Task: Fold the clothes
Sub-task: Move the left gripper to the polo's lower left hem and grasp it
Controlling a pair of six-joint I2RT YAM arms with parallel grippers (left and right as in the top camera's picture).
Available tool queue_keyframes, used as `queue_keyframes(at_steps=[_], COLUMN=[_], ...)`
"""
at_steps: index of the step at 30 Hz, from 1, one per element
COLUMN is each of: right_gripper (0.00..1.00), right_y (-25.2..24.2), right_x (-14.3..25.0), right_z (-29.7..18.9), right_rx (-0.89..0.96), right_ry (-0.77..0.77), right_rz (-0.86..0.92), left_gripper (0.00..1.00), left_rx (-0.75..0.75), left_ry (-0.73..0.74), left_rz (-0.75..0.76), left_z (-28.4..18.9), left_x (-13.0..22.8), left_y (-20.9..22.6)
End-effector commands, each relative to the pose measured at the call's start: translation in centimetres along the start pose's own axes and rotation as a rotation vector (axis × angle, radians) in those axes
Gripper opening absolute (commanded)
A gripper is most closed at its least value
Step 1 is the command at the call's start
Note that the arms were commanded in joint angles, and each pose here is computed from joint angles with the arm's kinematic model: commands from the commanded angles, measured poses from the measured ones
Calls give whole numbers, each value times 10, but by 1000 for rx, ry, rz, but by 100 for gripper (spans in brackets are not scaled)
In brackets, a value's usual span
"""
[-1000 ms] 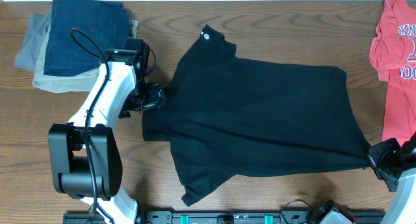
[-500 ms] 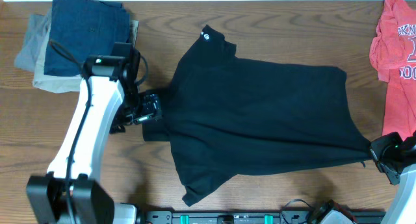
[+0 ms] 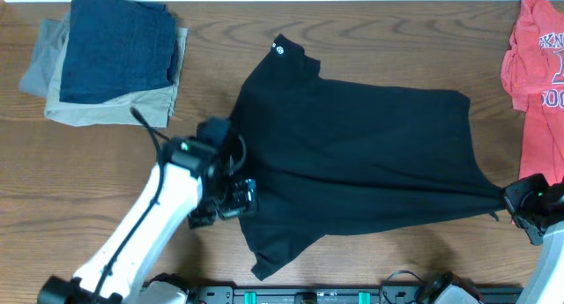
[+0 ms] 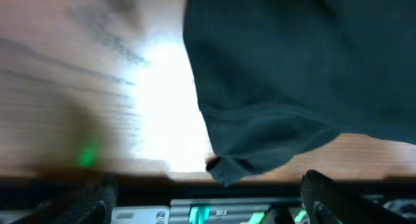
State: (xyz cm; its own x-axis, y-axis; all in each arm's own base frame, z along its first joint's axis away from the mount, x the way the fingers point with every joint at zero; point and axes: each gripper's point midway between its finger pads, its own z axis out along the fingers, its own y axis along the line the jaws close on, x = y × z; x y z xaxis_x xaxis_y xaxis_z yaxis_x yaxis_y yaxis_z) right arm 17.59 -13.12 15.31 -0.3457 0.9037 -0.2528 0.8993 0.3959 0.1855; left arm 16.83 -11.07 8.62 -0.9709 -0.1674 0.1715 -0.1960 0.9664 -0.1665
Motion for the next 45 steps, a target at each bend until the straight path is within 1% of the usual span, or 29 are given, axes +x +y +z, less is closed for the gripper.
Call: queue_keyframes(at_steps=[1,6,9,17,21,26,28,29,31,32,34,35,40,45], right_gripper=[2,2,2,2,2,2,2,2,2,2,2,2,2,1], right_y=[1,4,5,6,6,7,7,7,7,7,7,7,8,9], right_x=[-7,-6,-6,-8,-8,-9,-9,-9,-9,-9,-9,-10,-12,-13], right_z=[-3,-2,-3,-3,-3,-3,-3,-3,-3,-3,-3,-3,-3,-3], right_rx=[-7,-27,-28,-32,-35,-38,-38,-39,-38,-38,-39,-39,-44,-47], right_ry=[-25,-16,-17,-24,-26,-28,-29,-30,-29,-29,-31,-32,-41,-45], right_rz=[1,0,0,0,0,0,0,-1,-1,-1,-1,-1,-1,10], left_gripper=[91,89,85,79,75,73,66,56,43,33,19,6,6,6], left_rx=[16,9,12,20,-6,-34,-50,-57,-67,-67,-66,-68,-96,-144], left_ry=[3,9,5,-4,20,45,59,66,75,75,75,77,84,-10], left_rz=[-60,-111,-100,-150,-148,-131,-126,-127,-129,-125,-114,-114,-104,-89], left_z=[24,53,61,84,91,104,110,112,114,114,113,112,93,56], left_x=[11,16,17,20,26,28,29,30,31,31,30,31,32,24], left_y=[0,2,2,1,4,2,3,3,5,5,5,5,3,7])
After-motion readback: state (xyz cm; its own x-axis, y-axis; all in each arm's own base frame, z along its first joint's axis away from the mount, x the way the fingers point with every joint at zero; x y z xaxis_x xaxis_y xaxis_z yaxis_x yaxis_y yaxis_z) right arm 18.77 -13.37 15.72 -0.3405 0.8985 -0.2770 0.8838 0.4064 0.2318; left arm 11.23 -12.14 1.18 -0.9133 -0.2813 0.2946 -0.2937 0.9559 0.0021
